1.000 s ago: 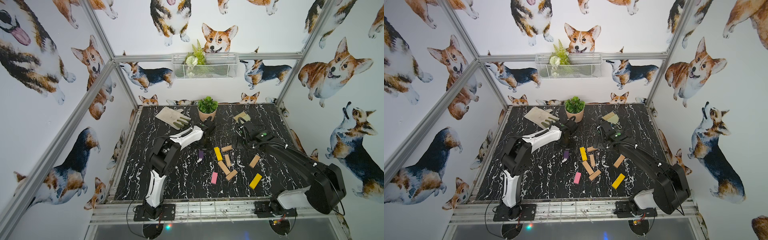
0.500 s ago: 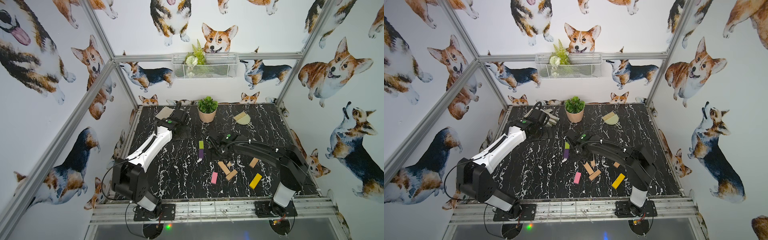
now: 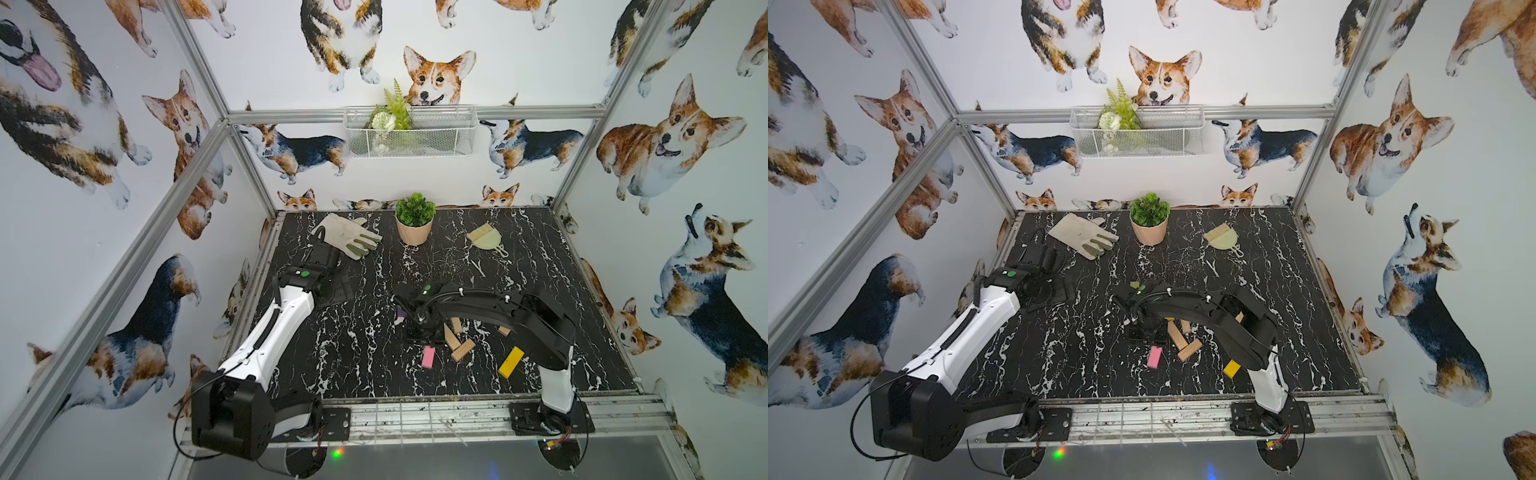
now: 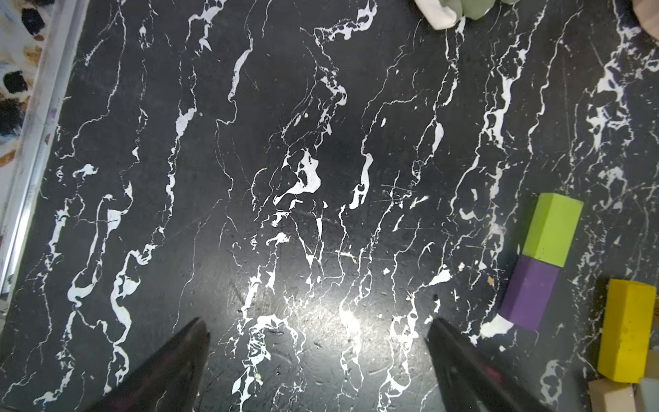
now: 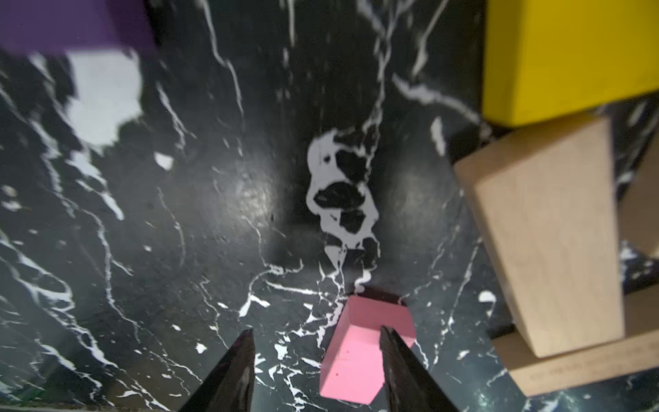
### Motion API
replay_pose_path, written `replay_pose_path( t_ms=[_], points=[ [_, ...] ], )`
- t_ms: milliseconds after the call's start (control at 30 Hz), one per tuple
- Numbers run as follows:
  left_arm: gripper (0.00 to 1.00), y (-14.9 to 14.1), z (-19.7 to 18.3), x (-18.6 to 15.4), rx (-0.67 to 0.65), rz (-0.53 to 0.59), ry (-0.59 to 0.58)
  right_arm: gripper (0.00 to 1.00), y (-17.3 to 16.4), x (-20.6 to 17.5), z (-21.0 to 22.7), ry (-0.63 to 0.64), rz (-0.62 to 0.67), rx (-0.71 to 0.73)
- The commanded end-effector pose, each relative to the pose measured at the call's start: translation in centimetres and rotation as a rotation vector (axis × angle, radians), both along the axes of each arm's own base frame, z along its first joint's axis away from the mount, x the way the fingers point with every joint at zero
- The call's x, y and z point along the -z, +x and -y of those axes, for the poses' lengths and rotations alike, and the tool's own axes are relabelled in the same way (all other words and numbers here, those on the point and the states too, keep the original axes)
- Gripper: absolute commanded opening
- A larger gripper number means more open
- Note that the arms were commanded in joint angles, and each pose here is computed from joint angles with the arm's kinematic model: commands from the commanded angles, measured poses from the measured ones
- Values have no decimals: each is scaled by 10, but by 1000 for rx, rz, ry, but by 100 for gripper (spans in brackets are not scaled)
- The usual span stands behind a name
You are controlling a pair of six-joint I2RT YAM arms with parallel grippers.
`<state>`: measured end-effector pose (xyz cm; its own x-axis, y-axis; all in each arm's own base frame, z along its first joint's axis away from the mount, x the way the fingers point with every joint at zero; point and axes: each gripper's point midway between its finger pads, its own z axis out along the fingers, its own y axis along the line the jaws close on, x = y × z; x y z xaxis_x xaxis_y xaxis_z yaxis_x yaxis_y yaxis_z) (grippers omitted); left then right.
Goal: Assemble the letter k with building blocks
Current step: Assemble the building block at the center of the board.
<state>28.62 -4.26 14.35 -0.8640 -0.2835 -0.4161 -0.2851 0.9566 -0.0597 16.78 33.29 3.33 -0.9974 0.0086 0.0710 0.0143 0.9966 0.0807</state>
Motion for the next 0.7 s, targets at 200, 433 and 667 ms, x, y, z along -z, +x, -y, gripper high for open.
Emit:
replay_pose_path(
  t_ms=[200,433,667],
  points=[
    [97,2,6,-1,34,38,-32,62,-16,-8,2,-24,16,50],
    [97,5,8,-2,41,38,-41,62,-20,-22,23,-45,75,46],
    [97,7,6,-1,39,48,-31,62,-25,-9,22,-37,34,52]
  ],
)
